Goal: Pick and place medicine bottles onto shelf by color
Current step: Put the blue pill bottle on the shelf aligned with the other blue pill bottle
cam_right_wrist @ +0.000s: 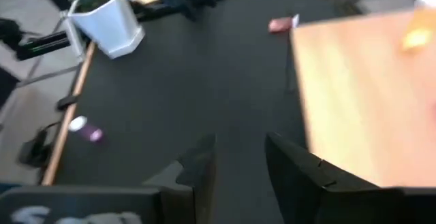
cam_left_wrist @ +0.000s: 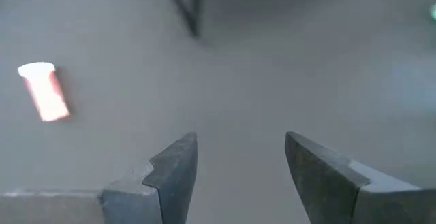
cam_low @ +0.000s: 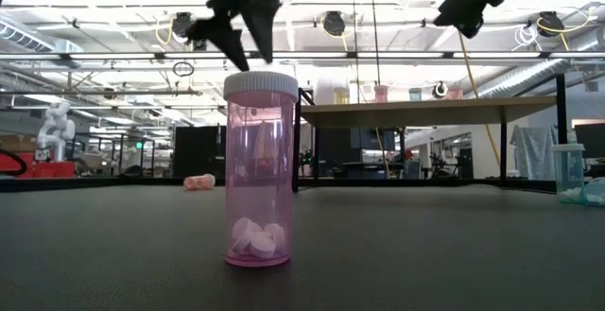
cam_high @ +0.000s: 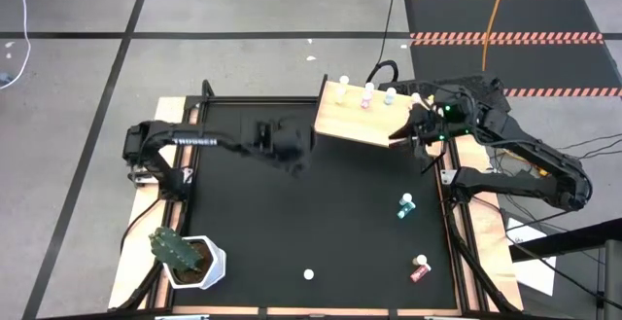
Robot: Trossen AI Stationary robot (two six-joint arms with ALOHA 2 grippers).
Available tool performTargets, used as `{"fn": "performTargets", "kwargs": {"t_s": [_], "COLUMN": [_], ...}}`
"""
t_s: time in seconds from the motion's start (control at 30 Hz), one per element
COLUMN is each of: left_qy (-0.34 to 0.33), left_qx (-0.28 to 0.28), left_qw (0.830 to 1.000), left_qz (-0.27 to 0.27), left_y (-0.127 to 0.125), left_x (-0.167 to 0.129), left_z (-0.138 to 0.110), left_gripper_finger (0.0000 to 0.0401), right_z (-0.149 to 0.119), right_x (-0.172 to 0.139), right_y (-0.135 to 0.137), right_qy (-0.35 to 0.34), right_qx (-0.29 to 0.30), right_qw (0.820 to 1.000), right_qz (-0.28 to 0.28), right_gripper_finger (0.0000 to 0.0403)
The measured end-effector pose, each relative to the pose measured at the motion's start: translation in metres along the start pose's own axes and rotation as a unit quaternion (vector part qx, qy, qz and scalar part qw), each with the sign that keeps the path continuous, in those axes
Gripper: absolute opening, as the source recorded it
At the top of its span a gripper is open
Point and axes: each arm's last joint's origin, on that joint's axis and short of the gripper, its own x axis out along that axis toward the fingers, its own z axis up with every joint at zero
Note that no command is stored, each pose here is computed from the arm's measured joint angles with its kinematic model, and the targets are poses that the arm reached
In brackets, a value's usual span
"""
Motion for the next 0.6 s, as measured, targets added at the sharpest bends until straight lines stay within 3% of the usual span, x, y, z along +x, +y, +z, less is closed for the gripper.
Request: {"fn": "performTargets", "kwargs": {"t_s": [0.2, 0.37, 0.47, 0.6], "left_qy": [-0.103, -0.222, -0.242, -0.231], "left_qx": [0.081, 0.187, 0.219, 0.16], "left_qw": [0.988, 0.945, 0.93, 0.94], "left_qz": [-0.085, -0.152, -0.166, -0.192], "left_y": [-0.048, -0.081, -0.092, -0.105], "left_x": [-0.014, -0.014, -0.01, 0.004], "left_z": [-0.021, -0.014, -0.016, -0.022], "left_gripper_finger": [0.0223, 0.0223, 0.0223, 0.0223], "right_z": [-0.012, -0.017, -0.035, -0.062], "right_x": [0.003, 0.006, 0.007, 0.006], "right_y": [0.014, 0.032, 0.043, 0.056], "right_qy": [0.061, 0.08, 0.149, 0.206], "right_qx": [0.034, 0.093, 0.187, 0.296], "right_qw": [0.997, 0.992, 0.968, 0.924], "right_qz": [0.015, -0.022, -0.077, -0.126], "right_gripper_finger": [0.0136, 0.0136, 0.0137, 0.0137]}}
